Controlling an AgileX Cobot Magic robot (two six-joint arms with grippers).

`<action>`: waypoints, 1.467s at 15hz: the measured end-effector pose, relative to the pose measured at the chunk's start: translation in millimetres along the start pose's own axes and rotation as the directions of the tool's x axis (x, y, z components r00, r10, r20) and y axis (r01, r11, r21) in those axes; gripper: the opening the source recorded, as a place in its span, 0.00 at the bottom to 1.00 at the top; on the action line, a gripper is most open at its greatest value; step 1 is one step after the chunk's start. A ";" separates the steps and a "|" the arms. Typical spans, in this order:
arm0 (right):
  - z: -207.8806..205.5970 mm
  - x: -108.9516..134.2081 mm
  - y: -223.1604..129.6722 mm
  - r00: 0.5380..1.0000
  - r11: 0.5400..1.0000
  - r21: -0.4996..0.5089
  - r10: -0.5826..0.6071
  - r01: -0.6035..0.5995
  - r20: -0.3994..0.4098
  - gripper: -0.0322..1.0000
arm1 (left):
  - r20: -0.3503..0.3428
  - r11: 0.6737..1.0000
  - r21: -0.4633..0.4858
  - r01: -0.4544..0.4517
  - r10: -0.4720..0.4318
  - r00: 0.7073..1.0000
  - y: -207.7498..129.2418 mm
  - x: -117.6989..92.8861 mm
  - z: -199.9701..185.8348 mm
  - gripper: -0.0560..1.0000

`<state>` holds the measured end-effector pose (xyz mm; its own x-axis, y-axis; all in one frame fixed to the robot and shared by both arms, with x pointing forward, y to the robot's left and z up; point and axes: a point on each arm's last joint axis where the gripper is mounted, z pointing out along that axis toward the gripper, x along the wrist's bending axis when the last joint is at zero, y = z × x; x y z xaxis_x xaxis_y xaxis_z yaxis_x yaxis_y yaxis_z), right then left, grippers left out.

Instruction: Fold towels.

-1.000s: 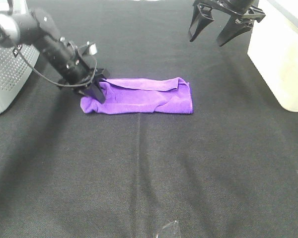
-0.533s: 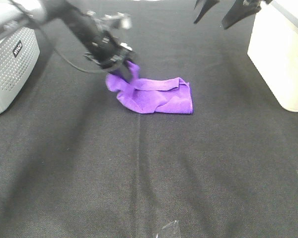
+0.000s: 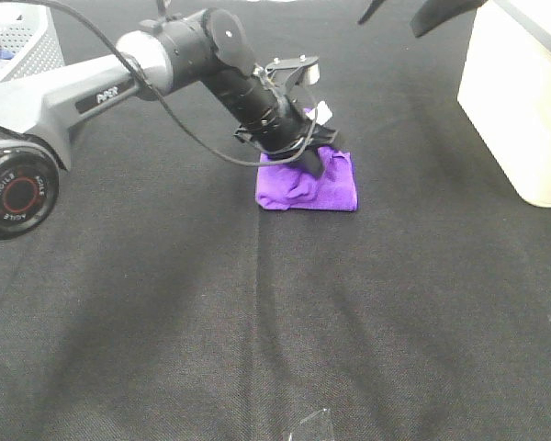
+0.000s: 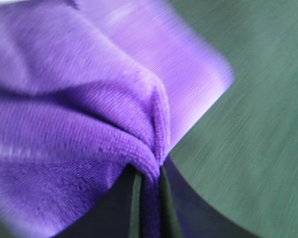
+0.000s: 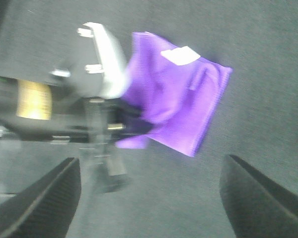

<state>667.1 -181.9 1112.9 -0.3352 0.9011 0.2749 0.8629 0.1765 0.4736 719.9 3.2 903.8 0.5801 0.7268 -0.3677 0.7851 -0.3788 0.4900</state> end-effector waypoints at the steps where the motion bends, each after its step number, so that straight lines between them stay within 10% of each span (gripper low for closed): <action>1: -3.3 1.3 0.2 1.000 1.000 -0.007 -0.002 0.002 -0.003 0.75 | 0.006 0.999 -0.039 0.026 -0.026 1.000 3.1 -2.4 1.9 0.17; 5: -16.4 6.2 0.4 1.000 0.999 -0.033 -0.013 0.013 -0.008 0.75 | 0.158 0.961 -0.208 0.183 -0.152 0.976 20.3 -16.8 0.7 0.67; 14: -25.3 9.8 -0.2 0.999 0.998 -0.050 -0.033 0.032 -0.015 0.75 | 0.344 0.917 -0.390 0.083 0.061 0.937 36.3 -38.7 -12.5 0.70; 18: -52.5 12.8 -5.1 0.996 0.994 -0.086 -0.065 0.069 0.054 0.75 | 0.125 0.924 -0.375 -0.075 0.130 0.984 49.3 -34.1 -55.1 0.72; 19: -60.4 11.9 -10.4 0.993 0.994 -0.084 -0.068 0.076 0.092 0.75 | -0.020 0.952 -0.285 -0.113 0.112 0.994 49.1 -28.3 -76.9 0.72; 22: -79.9 8.4 -32.5 0.980 0.996 -0.061 -0.046 0.058 0.193 0.75 | -0.289 0.991 -0.094 -0.096 0.065 0.955 41.0 -18.2 -114.4 0.72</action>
<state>606.0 -211.7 1166.7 -0.2949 0.9516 0.0863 0.8172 0.2044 0.5389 716.7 39.9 1021.0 0.5428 0.8349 -0.0911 0.7020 -0.3916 0.5948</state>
